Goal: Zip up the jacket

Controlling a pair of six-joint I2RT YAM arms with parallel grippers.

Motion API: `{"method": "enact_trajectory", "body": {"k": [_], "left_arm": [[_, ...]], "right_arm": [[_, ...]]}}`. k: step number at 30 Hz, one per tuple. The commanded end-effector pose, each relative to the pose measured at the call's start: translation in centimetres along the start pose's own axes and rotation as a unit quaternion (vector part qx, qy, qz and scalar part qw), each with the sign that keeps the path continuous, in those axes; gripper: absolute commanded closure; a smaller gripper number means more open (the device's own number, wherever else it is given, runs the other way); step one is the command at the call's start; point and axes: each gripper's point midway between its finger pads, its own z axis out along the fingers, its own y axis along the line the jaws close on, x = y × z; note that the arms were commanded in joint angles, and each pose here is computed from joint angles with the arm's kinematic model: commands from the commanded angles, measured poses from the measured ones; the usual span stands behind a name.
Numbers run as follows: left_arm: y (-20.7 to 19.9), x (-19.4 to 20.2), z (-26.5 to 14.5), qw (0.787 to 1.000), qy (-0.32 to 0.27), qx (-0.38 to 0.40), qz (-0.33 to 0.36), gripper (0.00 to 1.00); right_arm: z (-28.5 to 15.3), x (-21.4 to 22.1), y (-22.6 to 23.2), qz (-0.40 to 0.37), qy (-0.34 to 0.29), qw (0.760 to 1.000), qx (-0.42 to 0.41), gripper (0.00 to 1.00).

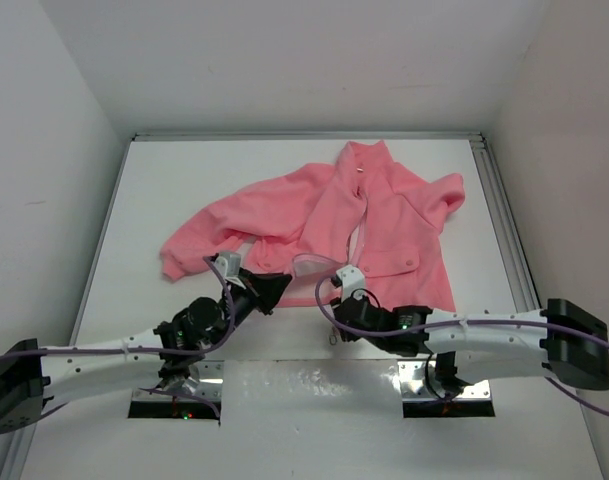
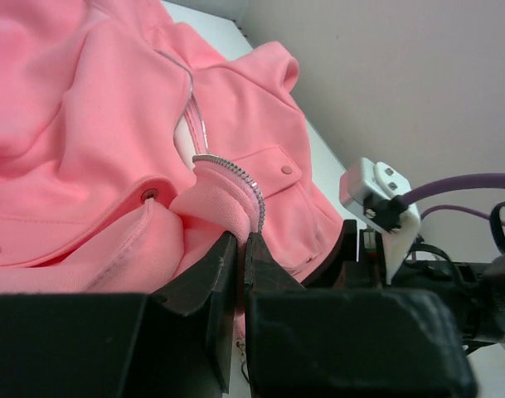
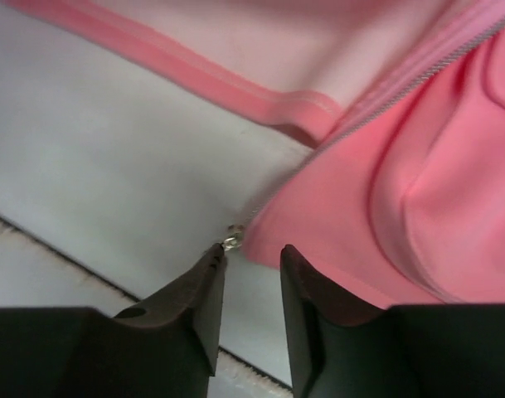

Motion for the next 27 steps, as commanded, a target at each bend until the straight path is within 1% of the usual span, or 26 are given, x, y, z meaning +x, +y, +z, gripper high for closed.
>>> {"method": "enact_trajectory", "body": {"k": [1, 3, 7, 10, 14, 19, 27], "left_arm": [[-1.2, -2.3, -0.3, 0.999, -0.027, 0.018, 0.009, 1.0], [-0.3, -2.1, -0.5, 0.999, -0.03, 0.002, 0.01, 1.0], [0.0, -2.0, -0.7, 0.999, -0.035, 0.001, 0.002, 1.0], [-0.2, -1.8, -0.6, 1.0, -0.027, 0.005, 0.005, 1.0], [-0.1, -1.9, -0.6, 0.999, -0.031, 0.005, 0.002, 1.0], [-0.2, -1.8, -0.6, 1.0, -0.029, 0.013, -0.002, 1.0], [-0.2, -1.6, -0.4, 1.0, -0.02, 0.015, -0.007, 1.0]], "right_arm": [[0.2, -1.8, -1.3, 0.002, -0.036, 0.998, 0.052, 0.66], [0.6, -1.5, -1.8, -0.003, -0.035, 0.997, 0.069, 0.65], [1.1, -0.7, -2.1, -0.006, -0.016, 0.996, 0.087, 0.65], [1.4, -0.3, -2.1, -0.007, -0.012, 0.996, 0.085, 0.64], [1.7, 0.6, -1.8, -0.009, 0.007, 0.997, 0.08, 0.64], [2.2, 1.6, -1.3, -0.019, 0.03, 0.997, 0.067, 0.61], [2.9, 2.4, -0.7, -0.025, 0.046, 0.997, 0.057, 0.6]]}}
